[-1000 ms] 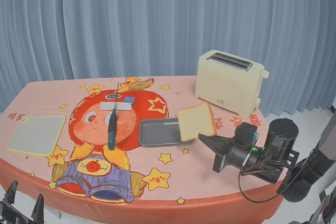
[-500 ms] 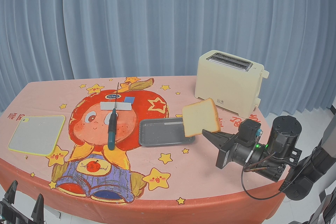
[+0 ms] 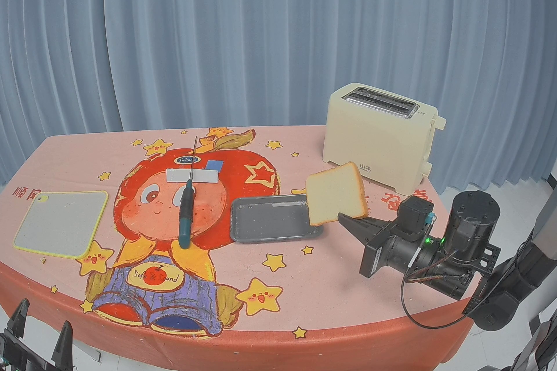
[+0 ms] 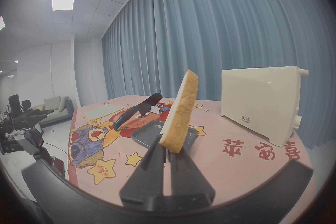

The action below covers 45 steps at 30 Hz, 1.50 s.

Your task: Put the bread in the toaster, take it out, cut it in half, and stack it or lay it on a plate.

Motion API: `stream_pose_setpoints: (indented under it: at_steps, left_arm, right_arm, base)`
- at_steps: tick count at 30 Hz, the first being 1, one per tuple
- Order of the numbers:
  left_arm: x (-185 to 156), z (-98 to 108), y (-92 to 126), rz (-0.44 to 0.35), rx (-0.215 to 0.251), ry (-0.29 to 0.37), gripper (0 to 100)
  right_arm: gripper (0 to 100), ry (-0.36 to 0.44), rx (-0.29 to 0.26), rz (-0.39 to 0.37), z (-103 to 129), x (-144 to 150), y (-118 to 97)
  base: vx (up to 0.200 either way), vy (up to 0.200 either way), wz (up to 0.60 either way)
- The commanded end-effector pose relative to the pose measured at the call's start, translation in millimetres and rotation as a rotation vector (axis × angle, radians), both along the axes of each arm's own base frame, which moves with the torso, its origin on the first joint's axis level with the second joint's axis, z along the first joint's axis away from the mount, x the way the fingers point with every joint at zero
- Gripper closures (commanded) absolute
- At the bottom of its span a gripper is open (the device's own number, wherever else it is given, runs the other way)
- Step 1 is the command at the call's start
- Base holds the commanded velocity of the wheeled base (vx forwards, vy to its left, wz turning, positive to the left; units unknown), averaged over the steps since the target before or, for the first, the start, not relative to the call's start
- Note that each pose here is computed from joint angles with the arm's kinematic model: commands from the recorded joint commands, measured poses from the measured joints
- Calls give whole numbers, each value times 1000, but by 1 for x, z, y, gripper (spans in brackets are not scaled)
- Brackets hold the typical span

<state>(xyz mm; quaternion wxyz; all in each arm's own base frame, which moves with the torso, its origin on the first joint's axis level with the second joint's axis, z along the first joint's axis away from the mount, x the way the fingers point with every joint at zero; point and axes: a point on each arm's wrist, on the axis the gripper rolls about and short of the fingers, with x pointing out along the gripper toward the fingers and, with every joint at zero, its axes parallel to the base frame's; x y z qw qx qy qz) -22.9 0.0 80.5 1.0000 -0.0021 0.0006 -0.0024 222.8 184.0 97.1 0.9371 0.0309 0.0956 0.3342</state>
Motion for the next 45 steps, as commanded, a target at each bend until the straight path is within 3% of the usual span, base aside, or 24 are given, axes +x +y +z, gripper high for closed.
stream_pose_setpoints:
  at_steps: [1,12,21,30,39,45]
  left_arm:
    - [0,-5,0,0,0,5,0]
    - [0,-5,0,0,0,3,0]
    - [0,-5,0,0,0,2,0]
    - [0,-5,0,-1,-2,3,0]
    - [0,-5,0,0,0,3,0]
    - [0,-5,0,-1,-2,3,0]
  right_arm:
    - [100,-1,0,5,0,-1,2]
    - [100,1,-4,-11,-1,-1,2]
    - [100,-2,-1,-17,0,1,1]
    - [100,-6,1,-20,1,0,-1]
    - [100,-3,-1,-14,0,-1,0]
    - [100,-1,-2,-14,0,-1,0]
  base:
    - [0,0,0]
    - [0,0,0]
    - [0,-200,0]
    - [0,0,0]
    - [0,-200,0]
    - [0,0,0]
